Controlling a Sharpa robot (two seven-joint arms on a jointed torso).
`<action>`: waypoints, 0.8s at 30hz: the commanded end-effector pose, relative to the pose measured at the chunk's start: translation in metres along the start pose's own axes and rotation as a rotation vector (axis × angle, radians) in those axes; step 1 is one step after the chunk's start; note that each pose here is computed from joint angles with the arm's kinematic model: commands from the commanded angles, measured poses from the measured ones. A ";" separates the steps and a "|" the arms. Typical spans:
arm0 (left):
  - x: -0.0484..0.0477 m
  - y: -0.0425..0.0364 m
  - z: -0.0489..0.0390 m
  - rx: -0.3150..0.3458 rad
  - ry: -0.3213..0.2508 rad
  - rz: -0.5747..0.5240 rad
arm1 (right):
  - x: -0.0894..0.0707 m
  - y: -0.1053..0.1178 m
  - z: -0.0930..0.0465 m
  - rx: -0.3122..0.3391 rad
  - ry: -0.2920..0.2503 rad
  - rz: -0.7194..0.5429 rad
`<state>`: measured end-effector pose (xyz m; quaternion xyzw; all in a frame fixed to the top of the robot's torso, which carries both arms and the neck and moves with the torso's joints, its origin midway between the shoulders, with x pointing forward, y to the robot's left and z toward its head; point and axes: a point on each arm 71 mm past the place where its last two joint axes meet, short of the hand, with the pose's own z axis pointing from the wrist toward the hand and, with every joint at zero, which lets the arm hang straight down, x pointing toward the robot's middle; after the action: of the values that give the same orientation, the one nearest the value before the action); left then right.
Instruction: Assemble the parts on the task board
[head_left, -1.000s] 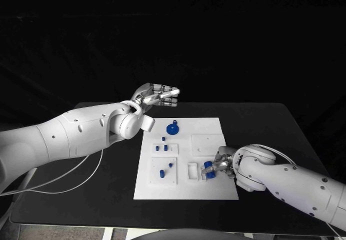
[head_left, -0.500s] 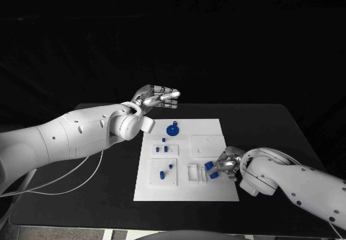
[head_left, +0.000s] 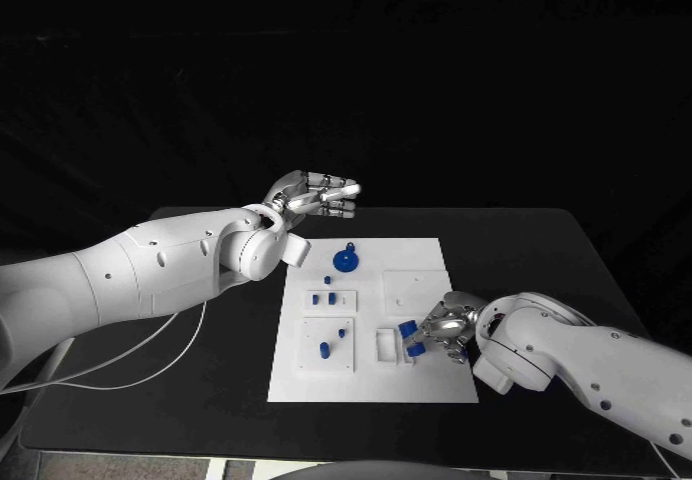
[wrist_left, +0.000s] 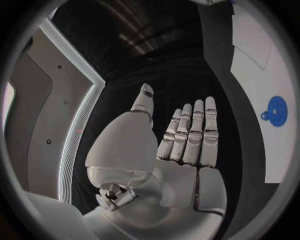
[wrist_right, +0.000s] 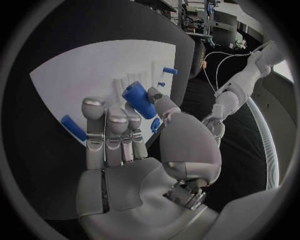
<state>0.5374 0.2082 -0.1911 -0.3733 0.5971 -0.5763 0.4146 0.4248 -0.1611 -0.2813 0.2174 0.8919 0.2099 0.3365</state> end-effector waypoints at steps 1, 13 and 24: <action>0.0027 -0.0009 0.0007 0.003 0.018 -0.001 | 0.005 0.004 0.001 -0.001 0.037 -0.001; 0.0041 -0.0007 0.0011 -0.001 0.025 -0.004 | 0.019 0.016 0.012 -0.012 0.014 -0.156; 0.0050 -0.0004 0.0012 -0.005 0.031 -0.006 | 0.026 0.017 0.023 -0.007 -0.008 -0.226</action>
<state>0.5372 0.2061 -0.1918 -0.3730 0.6016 -0.5759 0.4090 0.4272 -0.1251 -0.2956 0.1408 0.9049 0.1932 0.3522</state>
